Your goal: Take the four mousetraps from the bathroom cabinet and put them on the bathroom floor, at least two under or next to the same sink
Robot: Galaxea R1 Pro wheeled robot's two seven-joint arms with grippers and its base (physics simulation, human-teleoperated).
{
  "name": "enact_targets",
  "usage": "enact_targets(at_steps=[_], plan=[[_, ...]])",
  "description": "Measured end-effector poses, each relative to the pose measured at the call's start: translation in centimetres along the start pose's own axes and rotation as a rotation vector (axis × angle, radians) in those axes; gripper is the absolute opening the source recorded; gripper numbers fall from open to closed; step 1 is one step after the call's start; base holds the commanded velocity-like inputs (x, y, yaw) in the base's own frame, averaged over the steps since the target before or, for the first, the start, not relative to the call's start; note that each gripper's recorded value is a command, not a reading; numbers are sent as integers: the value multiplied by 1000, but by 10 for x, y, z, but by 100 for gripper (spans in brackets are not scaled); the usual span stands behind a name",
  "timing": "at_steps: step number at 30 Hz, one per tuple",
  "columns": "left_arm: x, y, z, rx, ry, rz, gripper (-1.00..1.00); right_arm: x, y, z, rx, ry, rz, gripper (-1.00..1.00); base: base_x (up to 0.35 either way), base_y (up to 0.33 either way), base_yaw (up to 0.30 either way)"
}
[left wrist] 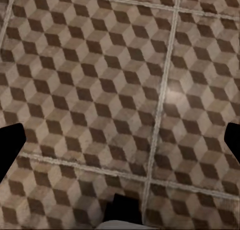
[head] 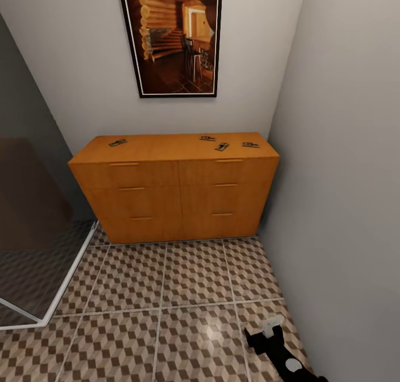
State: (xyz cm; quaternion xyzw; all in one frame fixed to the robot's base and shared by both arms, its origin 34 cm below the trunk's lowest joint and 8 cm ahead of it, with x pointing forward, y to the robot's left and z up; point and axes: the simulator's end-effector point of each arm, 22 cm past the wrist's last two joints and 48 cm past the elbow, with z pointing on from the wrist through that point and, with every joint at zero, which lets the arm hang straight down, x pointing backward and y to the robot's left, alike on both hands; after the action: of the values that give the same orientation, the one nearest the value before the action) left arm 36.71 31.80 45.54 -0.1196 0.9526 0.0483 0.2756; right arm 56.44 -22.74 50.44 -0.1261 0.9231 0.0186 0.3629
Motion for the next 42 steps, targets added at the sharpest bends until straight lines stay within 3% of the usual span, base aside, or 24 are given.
enact_targets(at_steps=[2,3,4,5,6,7,8,9,10,11,15,18,42], plan=[[4,9,-1,-7,9,8,100,-9,-11,3,12,-9,14,100,0,0,0],[44,21,-18,-17,87,18,100,-24,-51,5,-14,125,96,100,0,0,0],[96,37,-48,-35,167,29,100,-103,-131,1,64,180,86,100,0,0,0],[93,36,-46,-34,163,29,100,-246,-161,-18,63,132,109,100,0,0,0],[89,35,-43,-31,156,30,100,-418,-193,-82,73,-44,98,100,0,0,0],[89,35,-43,-31,156,30,100,-552,-218,-159,76,-263,49,100,0,0,0],[89,35,-43,-31,156,30,100,-607,-226,-210,60,-362,-2,100,0,0,0],[89,35,-43,-30,156,30,100,-598,-226,-211,39,-346,-22,100,0,0,0],[89,35,-44,-30,157,30,100,-521,-219,-176,-21,-205,-45,100,0,0,0],[89,35,-44,-30,158,30,100,-497,-217,-170,-49,-162,-59,100,0,0,0],[90,34,-44,-28,158,30,100,-486,-228,-216,-197,-152,-189,100,0,0,0],[90,33,-44,-28,159,29,100,-480,-228,-228,-245,-149,-240,100,0,0,0],[90,27,-44,5,158,40,100,-477,-227,-232,-264,-145,-262,100,48,46,0]])
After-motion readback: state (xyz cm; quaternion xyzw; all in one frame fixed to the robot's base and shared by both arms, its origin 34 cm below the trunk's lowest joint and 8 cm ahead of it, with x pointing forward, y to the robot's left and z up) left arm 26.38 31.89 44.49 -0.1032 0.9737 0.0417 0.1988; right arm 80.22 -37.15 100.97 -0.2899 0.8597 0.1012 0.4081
